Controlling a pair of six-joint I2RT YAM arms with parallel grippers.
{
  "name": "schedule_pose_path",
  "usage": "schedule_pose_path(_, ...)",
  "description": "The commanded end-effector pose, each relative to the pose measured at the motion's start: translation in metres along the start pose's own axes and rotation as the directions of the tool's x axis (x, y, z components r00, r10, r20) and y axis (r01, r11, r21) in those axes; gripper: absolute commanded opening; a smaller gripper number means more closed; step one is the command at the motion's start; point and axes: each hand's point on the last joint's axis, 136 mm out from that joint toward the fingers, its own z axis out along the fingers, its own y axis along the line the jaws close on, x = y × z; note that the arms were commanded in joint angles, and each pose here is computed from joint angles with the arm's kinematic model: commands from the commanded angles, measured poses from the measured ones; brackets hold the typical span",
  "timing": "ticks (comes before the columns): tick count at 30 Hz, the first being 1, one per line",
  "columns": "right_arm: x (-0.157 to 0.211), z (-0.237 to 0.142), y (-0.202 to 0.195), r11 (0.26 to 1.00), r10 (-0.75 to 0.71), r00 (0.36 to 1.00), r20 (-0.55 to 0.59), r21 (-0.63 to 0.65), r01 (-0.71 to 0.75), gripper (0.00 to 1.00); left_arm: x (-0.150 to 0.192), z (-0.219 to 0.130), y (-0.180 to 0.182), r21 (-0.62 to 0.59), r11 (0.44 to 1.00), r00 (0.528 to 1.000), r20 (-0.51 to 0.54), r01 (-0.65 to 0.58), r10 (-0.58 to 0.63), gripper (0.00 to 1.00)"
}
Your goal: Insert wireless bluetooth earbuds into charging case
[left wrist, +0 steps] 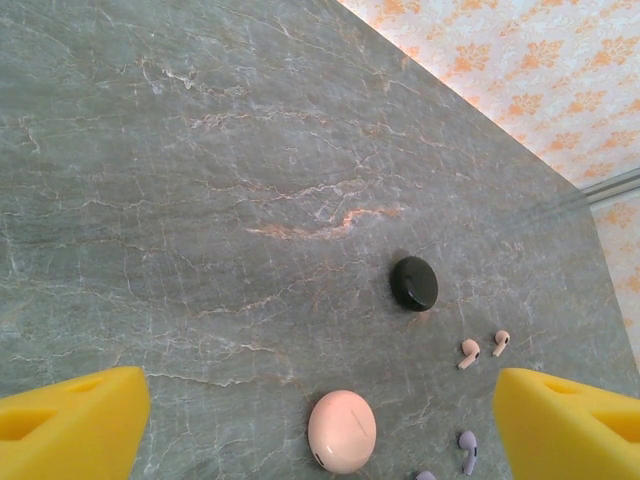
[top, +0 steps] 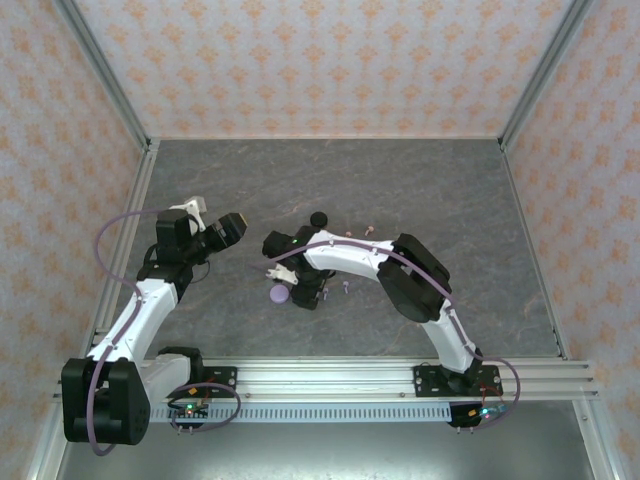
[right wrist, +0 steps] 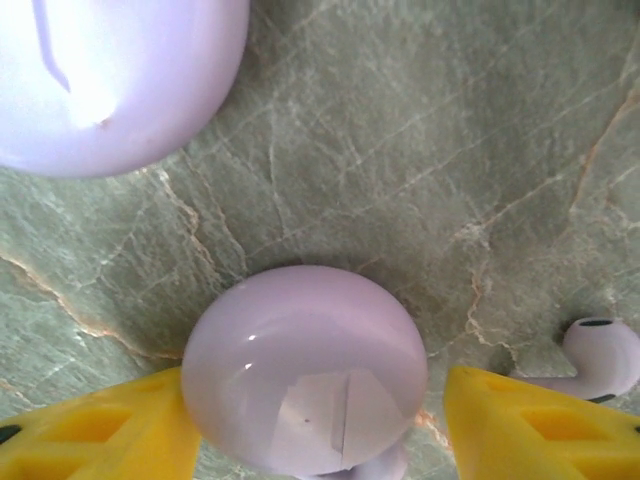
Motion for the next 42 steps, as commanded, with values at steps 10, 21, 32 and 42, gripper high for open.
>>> schedule_pose_path(10,-0.007,0.012,-0.001,1.000,0.003,1.000,-0.002,0.006,-0.003,0.51,-0.002,-0.004,-0.004,0.017,1.000,1.000,0.000,-0.009,0.009,0.89)
schedule_pose_path(21,-0.011,-0.074,-0.021,0.992,0.009,0.959,0.284,0.121,-0.045,0.45,-0.002,-0.015,-0.036,0.155,0.987,0.999,-0.036,-0.033,0.039,0.86)
schedule_pose_path(32,0.010,-0.214,-0.035,0.949,-0.128,0.769,0.626,0.303,-0.089,0.45,-0.005,-0.065,-0.141,0.519,0.845,0.983,-0.046,-0.127,0.176,0.85)
schedule_pose_path(42,0.035,-0.273,-0.034,0.908,-0.249,0.640,0.727,0.406,-0.108,0.45,0.030,-0.121,-0.216,0.740,0.621,0.913,-0.023,-0.258,0.407,0.79)
